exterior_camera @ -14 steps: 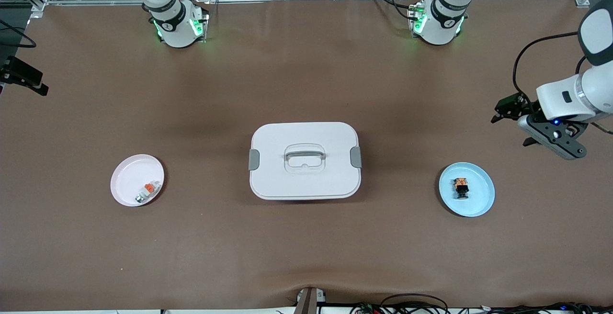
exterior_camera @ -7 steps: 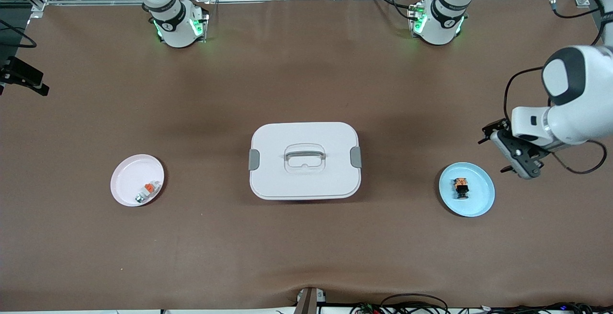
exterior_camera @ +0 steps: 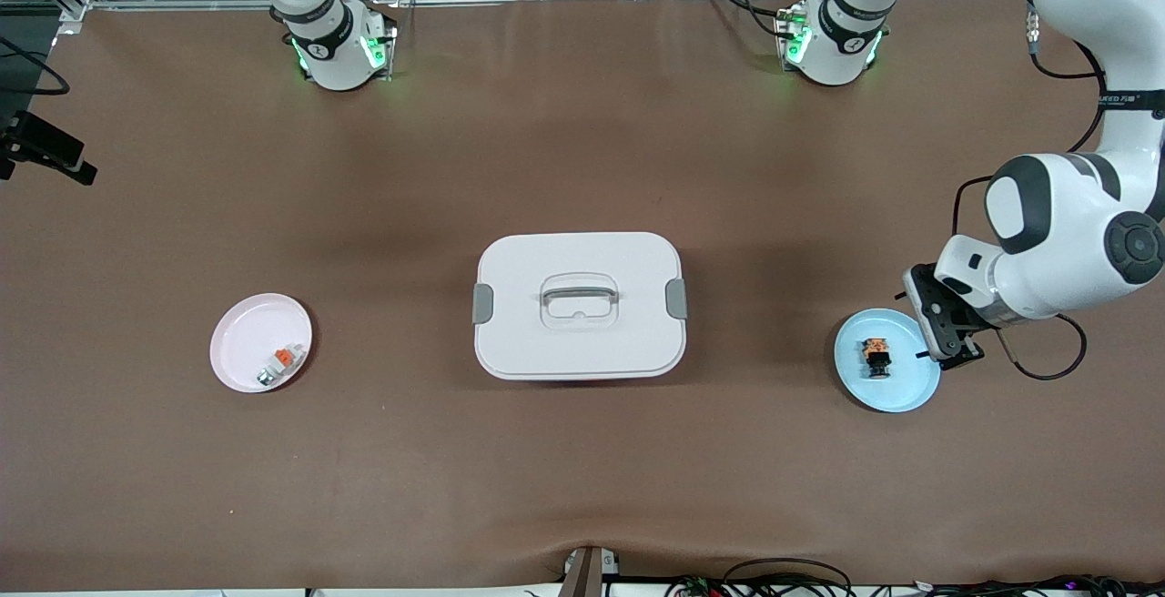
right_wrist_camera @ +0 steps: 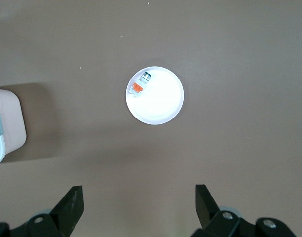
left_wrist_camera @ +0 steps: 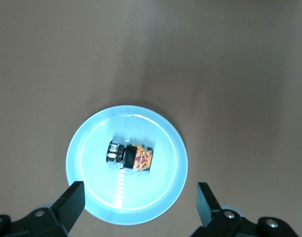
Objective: Transfer orange switch to right arm and place
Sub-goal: 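Lower the left gripper over the orange switch on the blue plate, then align the open left gripper around the orange switch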
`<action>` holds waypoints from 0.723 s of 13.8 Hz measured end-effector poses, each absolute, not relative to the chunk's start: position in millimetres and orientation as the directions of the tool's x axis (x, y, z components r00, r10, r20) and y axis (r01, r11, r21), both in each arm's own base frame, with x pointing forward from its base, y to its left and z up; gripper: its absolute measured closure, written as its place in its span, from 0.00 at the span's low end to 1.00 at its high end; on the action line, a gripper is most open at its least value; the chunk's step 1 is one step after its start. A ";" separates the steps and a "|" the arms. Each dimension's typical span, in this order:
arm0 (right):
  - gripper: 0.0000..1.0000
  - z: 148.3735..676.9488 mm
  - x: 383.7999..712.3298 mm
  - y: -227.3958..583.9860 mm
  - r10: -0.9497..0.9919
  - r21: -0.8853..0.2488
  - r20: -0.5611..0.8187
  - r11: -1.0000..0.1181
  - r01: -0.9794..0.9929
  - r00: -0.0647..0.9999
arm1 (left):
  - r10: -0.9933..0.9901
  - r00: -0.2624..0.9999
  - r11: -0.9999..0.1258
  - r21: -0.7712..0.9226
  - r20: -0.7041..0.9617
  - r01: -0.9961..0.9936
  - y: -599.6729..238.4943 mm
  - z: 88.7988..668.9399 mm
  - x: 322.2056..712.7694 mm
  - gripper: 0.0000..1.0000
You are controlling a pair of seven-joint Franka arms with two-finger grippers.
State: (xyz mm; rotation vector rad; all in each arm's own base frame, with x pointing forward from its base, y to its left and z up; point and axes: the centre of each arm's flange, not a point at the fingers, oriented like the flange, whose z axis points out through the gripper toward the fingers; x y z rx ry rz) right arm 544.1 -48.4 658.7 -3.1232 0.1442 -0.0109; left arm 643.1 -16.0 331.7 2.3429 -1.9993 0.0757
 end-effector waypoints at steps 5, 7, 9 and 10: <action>0.00 658.9 544.3 -48.4 -0.093 -0.016 0.008 -0.996 -0.093 0.996 | -1.000 -0.002 0.001 -0.047 0.020 -0.999 -43.4 311.9 650.7 0.00; 0.00 658.9 544.3 -48.4 -0.093 -0.016 0.008 -0.996 -0.093 0.996 | -0.999 -0.039 0.037 -0.059 0.024 -0.998 -45.3 292.7 654.2 0.00; 0.00 658.9 544.3 -48.5 -0.093 -0.016 0.008 -0.996 -0.093 0.996 | -0.998 -0.063 0.062 -0.058 0.027 -0.996 -52.8 281.2 654.7 0.00; 0.00 658.9 544.3 -48.5 -0.093 -0.016 0.008 -0.996 -0.093 0.996 | -0.996 -0.079 0.078 -0.059 0.026 -0.995 -60.4 279.3 654.3 0.00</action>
